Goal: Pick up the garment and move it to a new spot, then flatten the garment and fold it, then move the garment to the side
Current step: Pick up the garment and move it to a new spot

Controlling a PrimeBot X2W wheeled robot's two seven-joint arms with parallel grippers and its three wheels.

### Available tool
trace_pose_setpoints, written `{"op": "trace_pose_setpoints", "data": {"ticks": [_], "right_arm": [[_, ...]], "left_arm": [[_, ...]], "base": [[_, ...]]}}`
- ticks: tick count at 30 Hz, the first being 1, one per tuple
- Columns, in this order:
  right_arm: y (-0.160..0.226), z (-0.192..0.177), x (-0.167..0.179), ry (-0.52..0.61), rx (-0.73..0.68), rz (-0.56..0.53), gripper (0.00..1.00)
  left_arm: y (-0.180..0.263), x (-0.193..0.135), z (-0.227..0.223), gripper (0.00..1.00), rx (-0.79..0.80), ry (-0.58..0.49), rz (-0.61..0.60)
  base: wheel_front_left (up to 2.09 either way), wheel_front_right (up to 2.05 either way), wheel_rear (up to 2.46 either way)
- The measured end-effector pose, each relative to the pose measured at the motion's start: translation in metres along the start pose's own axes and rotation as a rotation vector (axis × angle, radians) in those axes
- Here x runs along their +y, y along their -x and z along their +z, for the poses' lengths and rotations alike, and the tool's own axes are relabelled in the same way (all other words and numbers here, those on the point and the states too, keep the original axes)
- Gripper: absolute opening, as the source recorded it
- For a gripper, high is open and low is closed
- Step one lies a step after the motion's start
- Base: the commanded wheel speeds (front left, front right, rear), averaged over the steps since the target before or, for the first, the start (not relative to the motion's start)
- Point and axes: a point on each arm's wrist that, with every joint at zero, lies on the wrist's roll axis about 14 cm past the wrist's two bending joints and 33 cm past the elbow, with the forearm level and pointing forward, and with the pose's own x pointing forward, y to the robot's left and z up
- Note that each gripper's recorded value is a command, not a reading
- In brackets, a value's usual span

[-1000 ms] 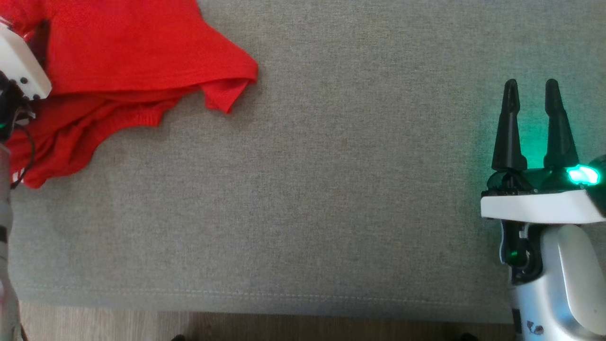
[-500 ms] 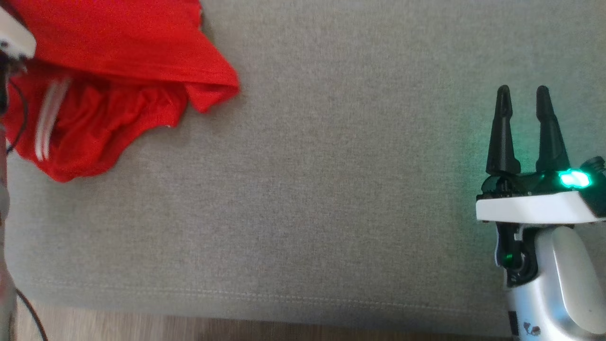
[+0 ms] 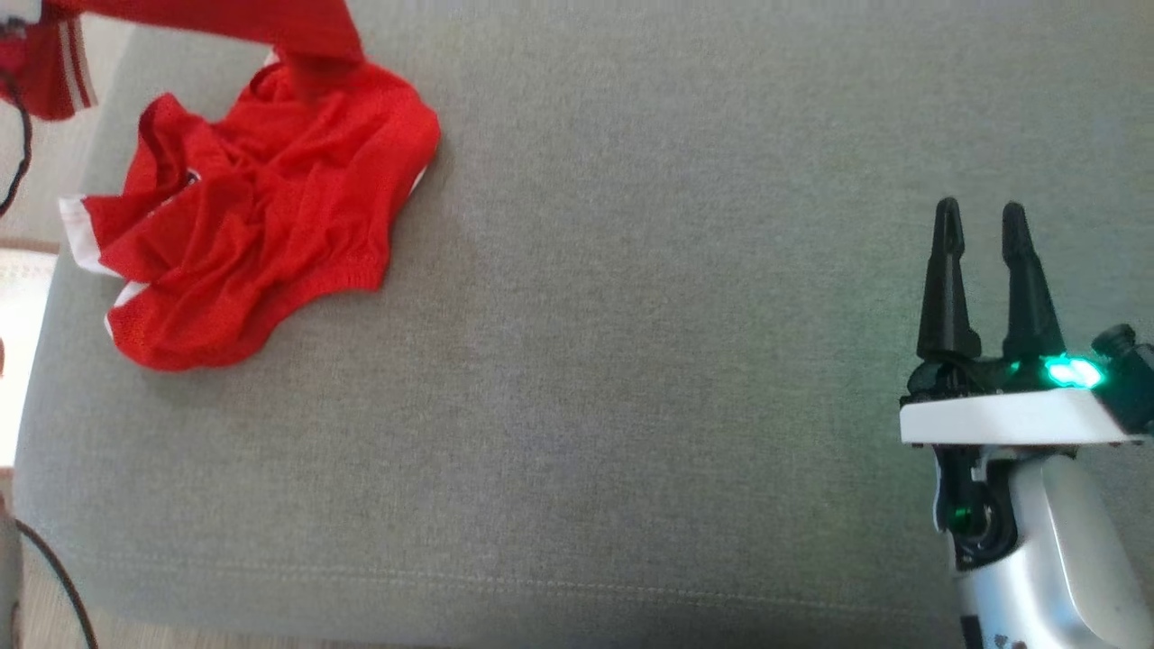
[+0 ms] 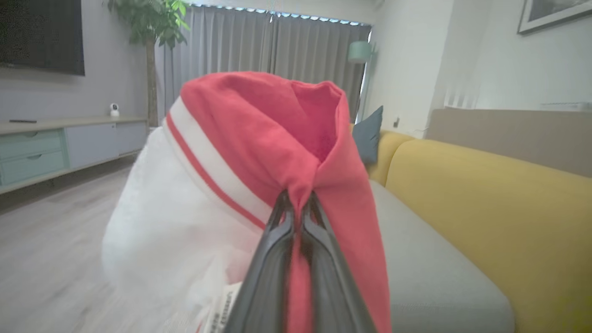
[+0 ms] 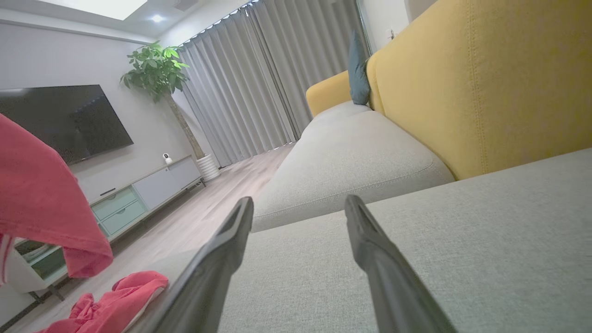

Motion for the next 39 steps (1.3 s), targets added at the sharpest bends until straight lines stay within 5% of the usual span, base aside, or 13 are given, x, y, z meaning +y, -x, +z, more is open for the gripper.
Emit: {"op": "trace_pose_setpoints", "data": {"ticks": [9, 23, 31, 32, 39], "right_arm": [[0.018, 0.029, -0.005, -0.004, -0.062, -0.028, 1.0], [0.054, 0.07, -0.023, 0.023, -0.159, -0.094, 1.0], [0.078, 0.071, -0.029, 0.014, -0.157, -0.131, 1.0], [0.084, 0.069, -0.033, 0.011, -0.15, -0.152, 1.0], [0.088, 0.068, -0.046, 0.022, -0.146, -0.194, 1.0]], "left_arm": [[0.009, -0.082, 0.053, 0.0, -0.114, 0.046, -0.178], [0.037, -0.259, -0.014, 0.0, 0.053, 0.314, -0.46], [0.049, -0.323, -0.086, 0.0, 0.239, 0.382, -0.495], [0.055, -0.331, -0.116, 1.0, 0.326, 0.361, -0.494], [0.064, -0.339, -0.162, 1.0, 0.398, 0.35, -0.497]], "base": [[0.0, 0.0, 0.0], [0.0, 0.0, 0.0], [0.0, 0.0, 0.0], [0.0, 0.0, 0.0], [0.0, 0.0, 0.0]]}}
